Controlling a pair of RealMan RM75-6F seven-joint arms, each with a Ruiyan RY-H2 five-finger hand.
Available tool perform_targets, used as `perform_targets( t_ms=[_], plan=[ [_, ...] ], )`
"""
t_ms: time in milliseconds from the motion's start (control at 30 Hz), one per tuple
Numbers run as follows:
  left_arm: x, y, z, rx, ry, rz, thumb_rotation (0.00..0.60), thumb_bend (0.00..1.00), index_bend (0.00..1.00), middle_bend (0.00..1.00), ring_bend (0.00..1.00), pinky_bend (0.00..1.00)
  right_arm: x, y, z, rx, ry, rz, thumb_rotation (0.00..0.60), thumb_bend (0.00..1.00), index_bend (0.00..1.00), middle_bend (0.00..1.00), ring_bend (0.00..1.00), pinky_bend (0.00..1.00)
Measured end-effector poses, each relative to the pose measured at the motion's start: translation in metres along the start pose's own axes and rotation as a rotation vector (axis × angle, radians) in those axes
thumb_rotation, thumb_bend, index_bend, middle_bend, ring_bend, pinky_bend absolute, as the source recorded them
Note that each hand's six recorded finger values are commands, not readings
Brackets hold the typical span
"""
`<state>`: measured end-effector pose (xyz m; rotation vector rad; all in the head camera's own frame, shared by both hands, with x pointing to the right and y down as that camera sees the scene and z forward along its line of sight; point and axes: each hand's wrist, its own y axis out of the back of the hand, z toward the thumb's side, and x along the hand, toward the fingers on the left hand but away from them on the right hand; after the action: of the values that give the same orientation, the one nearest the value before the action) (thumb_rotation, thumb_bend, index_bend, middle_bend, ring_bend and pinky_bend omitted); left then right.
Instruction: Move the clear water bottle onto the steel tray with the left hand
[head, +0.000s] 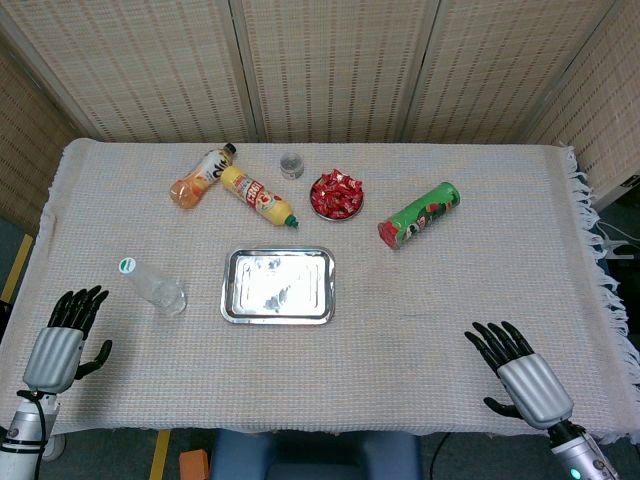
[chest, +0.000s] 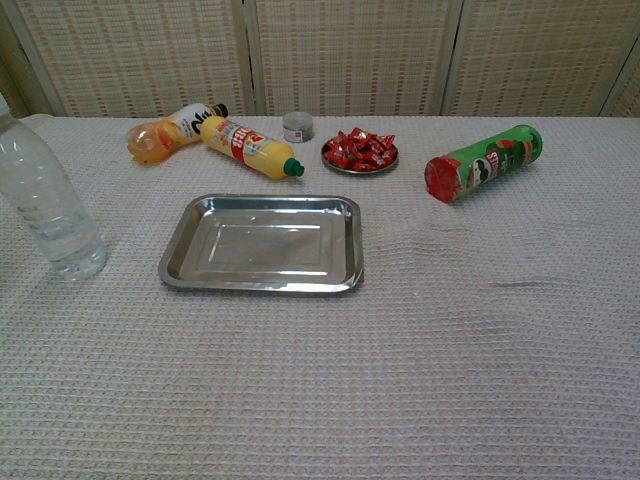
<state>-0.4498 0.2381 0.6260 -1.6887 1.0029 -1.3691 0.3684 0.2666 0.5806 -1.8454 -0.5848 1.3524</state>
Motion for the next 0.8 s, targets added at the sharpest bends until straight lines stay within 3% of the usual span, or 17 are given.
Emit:
perform_targets(
  t_ms=[200, 300, 667, 800],
  plan=[
    [0.001, -0.003, 0.002, -0.094, 0.001, -0.006, 0.6, 0.38, 0.0, 0.0, 0.0, 0.04, 0.001, 0.001, -0.001, -0.005, -0.003, -0.003, 0.6, 0.06, 0.0, 0.0, 0.0, 0.0],
    [0.003, -0.006, 0.004, -0.191, 0.006, -0.002, 0.6, 0.37, 0.0, 0.0, 0.0, 0.06, -0.001, 0.0, -0.001, -0.004, -0.006, -0.002, 0.6, 0.06, 0.0, 0.0, 0.0, 0.0],
    [0.024, -0.027, 0.003, -0.845, 0.101, -0.004, 0.6, 0.38, 0.0, 0.0, 0.0, 0.04, 0.009, 0.016, 0.003, -0.028, 0.026, -0.098, 0.6, 0.06, 0.0, 0.0, 0.0, 0.0],
    [0.036, -0.04, 0.008, -0.954, 0.122, -0.014, 0.6, 0.38, 0.0, 0.0, 0.0, 0.04, 0.012, 0.014, 0.002, -0.032, 0.032, -0.092, 0.6, 0.06, 0.0, 0.0, 0.0, 0.0]
  ],
)
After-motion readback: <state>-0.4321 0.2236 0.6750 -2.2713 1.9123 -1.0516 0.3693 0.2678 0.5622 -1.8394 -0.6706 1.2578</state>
